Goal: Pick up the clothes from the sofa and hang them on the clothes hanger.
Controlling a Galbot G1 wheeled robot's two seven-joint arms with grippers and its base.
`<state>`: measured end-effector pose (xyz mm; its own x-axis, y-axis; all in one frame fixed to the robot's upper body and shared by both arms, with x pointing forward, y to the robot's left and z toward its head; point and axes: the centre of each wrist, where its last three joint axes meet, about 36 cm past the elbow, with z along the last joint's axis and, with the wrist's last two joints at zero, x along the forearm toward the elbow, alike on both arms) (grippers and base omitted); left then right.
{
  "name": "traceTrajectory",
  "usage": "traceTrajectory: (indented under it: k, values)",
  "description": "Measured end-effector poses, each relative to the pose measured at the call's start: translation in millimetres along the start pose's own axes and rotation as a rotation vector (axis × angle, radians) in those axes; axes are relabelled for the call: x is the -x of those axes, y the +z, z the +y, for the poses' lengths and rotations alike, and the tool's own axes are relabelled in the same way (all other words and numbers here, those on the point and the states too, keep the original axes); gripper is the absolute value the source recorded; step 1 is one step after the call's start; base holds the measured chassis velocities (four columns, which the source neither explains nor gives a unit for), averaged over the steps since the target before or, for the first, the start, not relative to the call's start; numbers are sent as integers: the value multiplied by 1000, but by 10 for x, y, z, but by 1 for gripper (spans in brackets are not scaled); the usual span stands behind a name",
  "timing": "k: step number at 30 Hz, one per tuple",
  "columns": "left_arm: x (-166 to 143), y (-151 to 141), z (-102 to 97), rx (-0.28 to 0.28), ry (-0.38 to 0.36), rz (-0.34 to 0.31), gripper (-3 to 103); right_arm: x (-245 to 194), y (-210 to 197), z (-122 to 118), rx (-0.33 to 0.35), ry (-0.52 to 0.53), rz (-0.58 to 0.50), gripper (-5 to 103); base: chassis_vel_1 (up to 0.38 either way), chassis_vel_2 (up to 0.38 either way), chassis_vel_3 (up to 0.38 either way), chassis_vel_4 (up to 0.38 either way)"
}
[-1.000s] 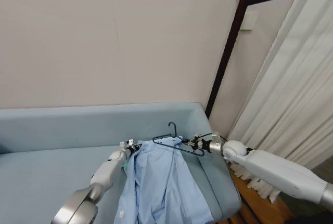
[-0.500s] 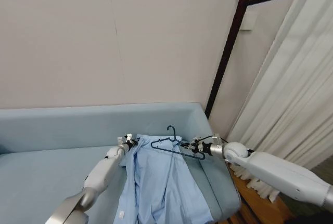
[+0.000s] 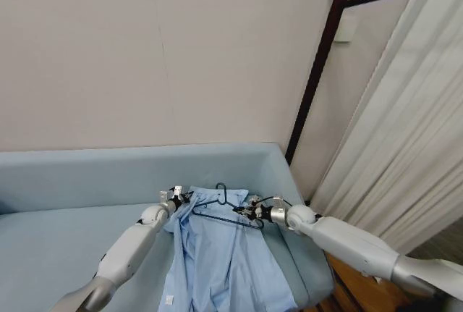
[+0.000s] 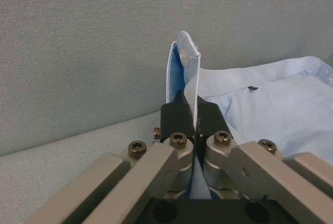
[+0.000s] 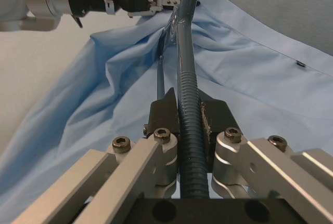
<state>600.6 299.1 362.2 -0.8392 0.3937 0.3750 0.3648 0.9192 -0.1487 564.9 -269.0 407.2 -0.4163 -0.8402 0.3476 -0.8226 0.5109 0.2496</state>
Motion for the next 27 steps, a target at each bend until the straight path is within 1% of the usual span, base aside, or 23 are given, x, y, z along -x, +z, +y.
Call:
traceTrajectory:
  k: [5,9,10,12,14,15,17,19,20,23,25,27]
  values:
    - [-23,2,-64,15,5,-4,0,170,38,-19,22,-15,-6,8,0,0,0,0]
    - [-102,-73,-143,47,24,-22,0,375,102,-52,81,-27,-25,8,0,0,0,0]
    - [-102,-73,-143,47,24,-22,0,375,102,-52,81,-27,-25,8,0,0,0,0]
    - [-135,-102,-175,60,29,-27,0,460,128,-59,115,-34,-33,8,0,0,0,0]
    - [-171,-113,-202,71,22,-31,0,571,191,-102,148,-27,-43,8,0,0,0,0]
    - [-171,-113,-202,71,22,-31,0,571,191,-102,148,-27,-43,8,0,0,0,0]
    - [-238,-110,-212,85,16,-32,0,702,285,-150,179,-9,-50,8,0,0,0,0]
    - [-328,-100,-202,107,12,-30,0,796,376,-226,180,20,-52,8,0,0,0,0]
    - [-328,-100,-202,107,12,-30,0,796,376,-226,180,20,-52,8,0,0,0,0]
    - [-470,-65,-195,138,17,-22,0,931,497,-346,162,49,-47,8,0,0,0,0]
    - [-531,-47,-202,150,21,-18,0,1015,511,-420,145,59,-46,8,0,0,0,0]
    - [-547,-41,-204,154,22,-16,0,1055,512,-447,135,59,-46,8,0,0,0,0]
